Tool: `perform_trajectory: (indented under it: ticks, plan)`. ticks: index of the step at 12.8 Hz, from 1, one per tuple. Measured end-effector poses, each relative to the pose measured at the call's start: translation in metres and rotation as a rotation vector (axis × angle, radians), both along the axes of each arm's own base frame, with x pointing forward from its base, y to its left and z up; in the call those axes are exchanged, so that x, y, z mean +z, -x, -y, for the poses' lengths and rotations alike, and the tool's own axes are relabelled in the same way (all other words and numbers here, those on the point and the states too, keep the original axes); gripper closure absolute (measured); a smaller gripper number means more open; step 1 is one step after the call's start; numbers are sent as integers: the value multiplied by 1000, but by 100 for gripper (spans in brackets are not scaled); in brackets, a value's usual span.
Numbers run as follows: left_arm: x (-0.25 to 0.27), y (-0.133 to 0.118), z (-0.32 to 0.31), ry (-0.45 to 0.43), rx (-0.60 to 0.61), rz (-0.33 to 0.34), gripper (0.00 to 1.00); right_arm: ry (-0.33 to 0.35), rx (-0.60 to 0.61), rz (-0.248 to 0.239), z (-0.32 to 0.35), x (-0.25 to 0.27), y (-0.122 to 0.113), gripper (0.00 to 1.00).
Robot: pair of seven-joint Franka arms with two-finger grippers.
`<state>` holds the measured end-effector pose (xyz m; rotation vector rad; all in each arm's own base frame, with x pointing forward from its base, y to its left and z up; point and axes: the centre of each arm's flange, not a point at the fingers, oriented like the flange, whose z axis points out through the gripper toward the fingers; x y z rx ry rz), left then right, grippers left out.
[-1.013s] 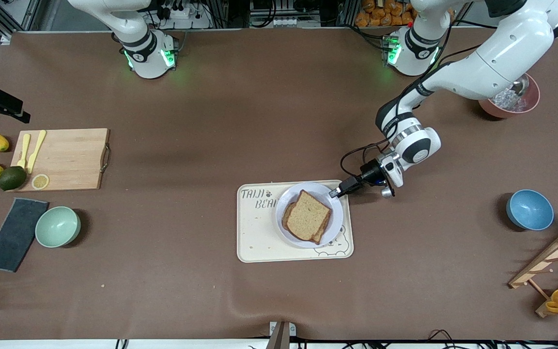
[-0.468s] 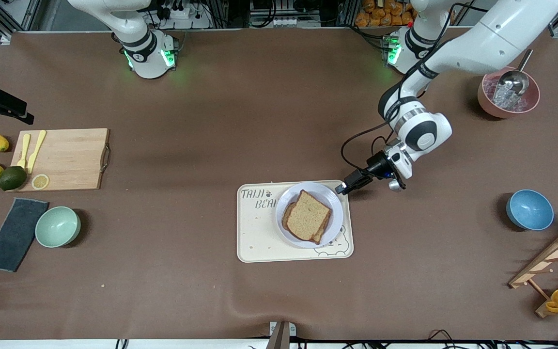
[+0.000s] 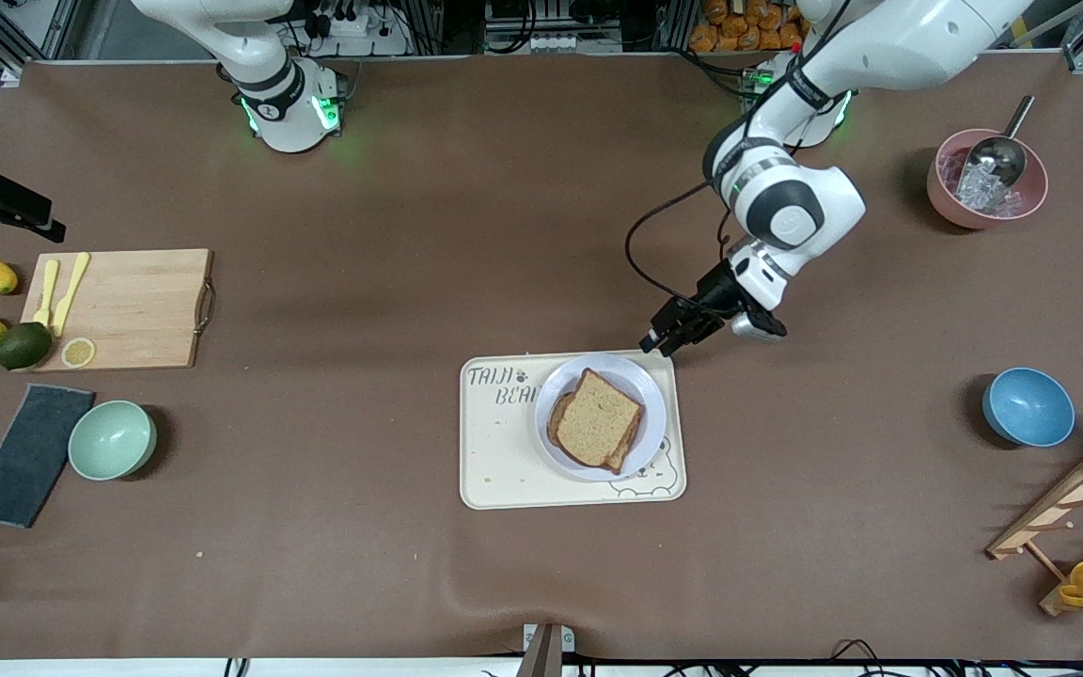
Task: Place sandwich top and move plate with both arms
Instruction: 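Open the left gripper off the plate rim and lift it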
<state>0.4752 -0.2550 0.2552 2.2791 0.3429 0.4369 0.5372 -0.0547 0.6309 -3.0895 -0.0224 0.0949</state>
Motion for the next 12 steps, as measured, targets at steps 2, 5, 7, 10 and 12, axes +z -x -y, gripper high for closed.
perform_trajectory:
  ticks: [2, 5, 7, 10, 12]
  plan:
    - [9, -3, 10, 8, -4, 14, 32, 0, 1, 3, -1, 1, 0, 0]
    - [21, -13, 17, 92, 85, -50, 1, -1, 4, -9, 0, 0, 1, 0]
    - [41, -20, 32, 194, 166, -117, 0, -1, 3, -9, 0, 0, 1, 0]
    - [67, -33, 44, 300, 242, -171, 0, -1, -2, -9, 3, 0, 2, 0]
    - [86, -42, 51, 367, 282, -195, 0, -1, -3, -9, 3, 0, 2, 0]
